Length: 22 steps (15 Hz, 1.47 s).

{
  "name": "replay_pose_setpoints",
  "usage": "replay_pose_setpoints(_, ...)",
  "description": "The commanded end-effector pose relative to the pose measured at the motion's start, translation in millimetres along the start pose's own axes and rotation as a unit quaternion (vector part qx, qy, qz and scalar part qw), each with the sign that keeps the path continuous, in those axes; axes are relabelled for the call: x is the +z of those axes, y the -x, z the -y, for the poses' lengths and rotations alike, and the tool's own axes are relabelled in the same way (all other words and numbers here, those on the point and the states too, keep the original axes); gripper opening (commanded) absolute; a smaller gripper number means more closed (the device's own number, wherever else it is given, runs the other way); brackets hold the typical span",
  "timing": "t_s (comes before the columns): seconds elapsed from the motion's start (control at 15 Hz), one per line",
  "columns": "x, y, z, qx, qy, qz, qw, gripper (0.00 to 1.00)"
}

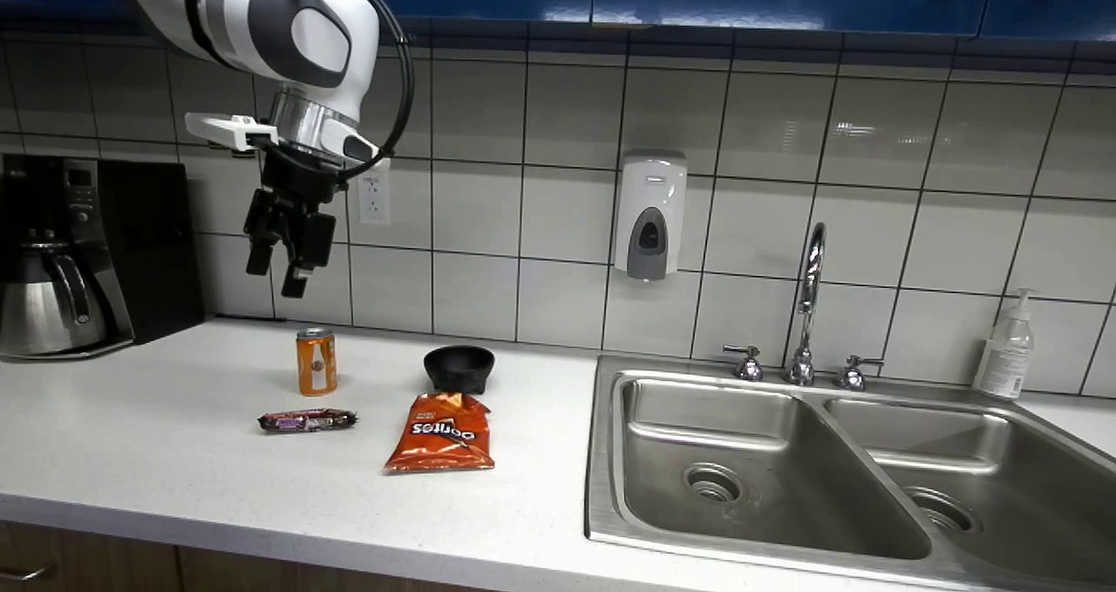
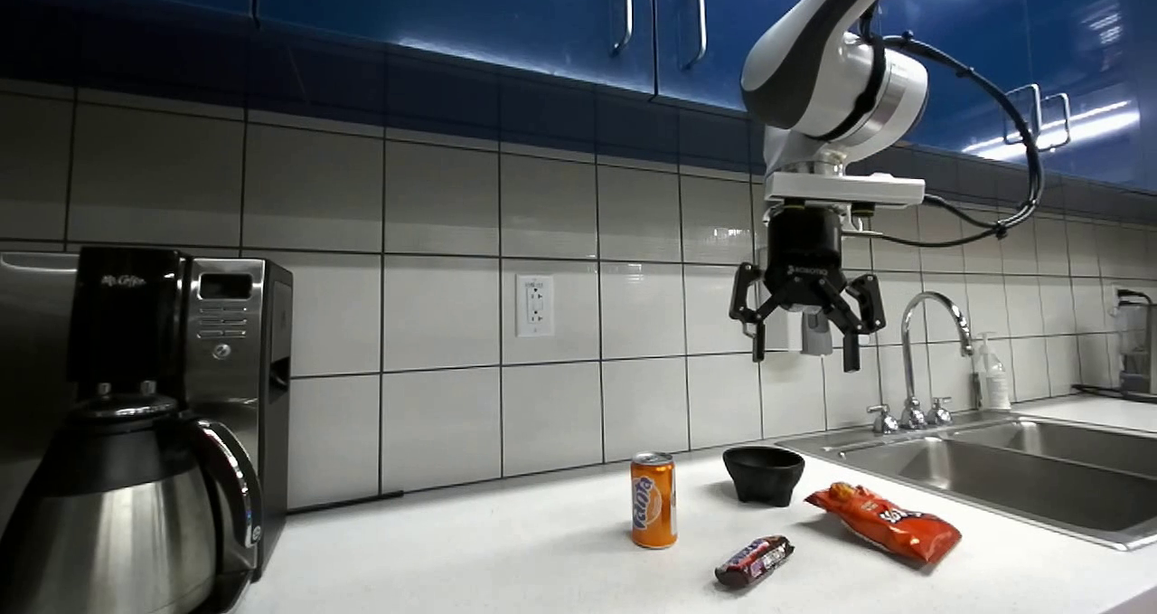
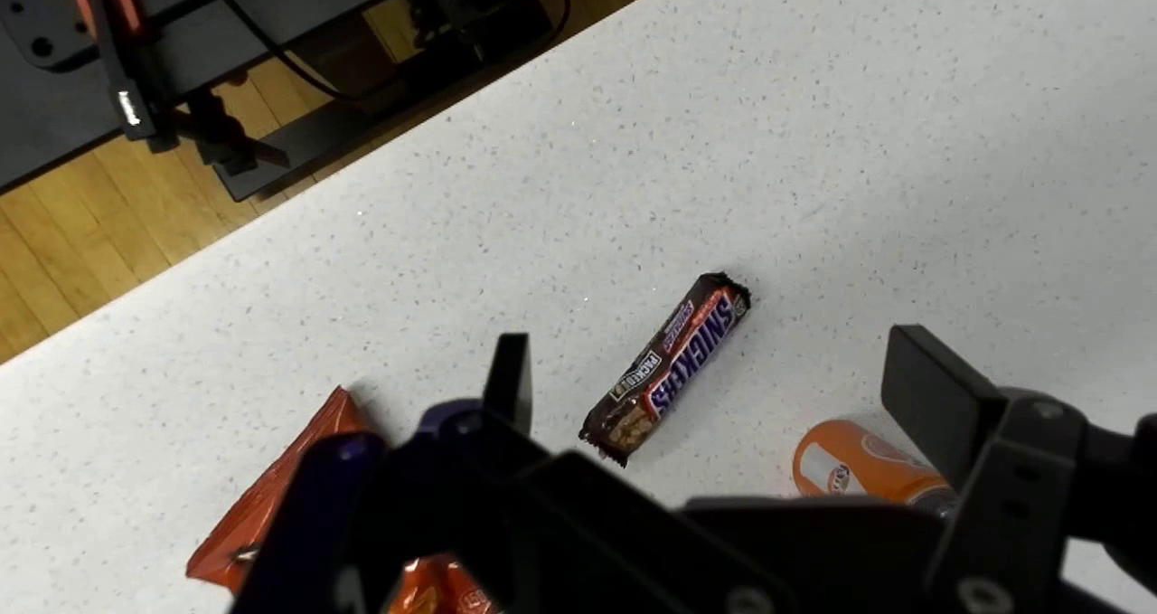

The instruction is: Put the chocolate bar inside the black bowl

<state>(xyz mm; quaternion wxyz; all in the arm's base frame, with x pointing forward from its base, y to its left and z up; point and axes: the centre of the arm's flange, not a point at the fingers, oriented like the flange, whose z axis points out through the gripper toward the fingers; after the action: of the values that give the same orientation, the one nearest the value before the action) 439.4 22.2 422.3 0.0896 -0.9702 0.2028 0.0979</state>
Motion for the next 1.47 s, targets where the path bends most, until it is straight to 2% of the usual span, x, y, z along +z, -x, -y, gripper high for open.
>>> replay_pose_setpoints(0.0, 23, 6, 12, 0.033, -0.01, -0.009, 0.9994, 1.0)
replay_pose_setpoints(0.53, 75, -3, 17, 0.096, -0.021, -0.036, 0.9946, 1.0)
replay_pose_setpoints(0.87, 100, -25, 26, 0.114, -0.024, -0.052, 0.9918, 1.0)
replay_pose_setpoints(1.4, 130, -50, 38, 0.127, -0.019, -0.051, 0.9903, 1.0)
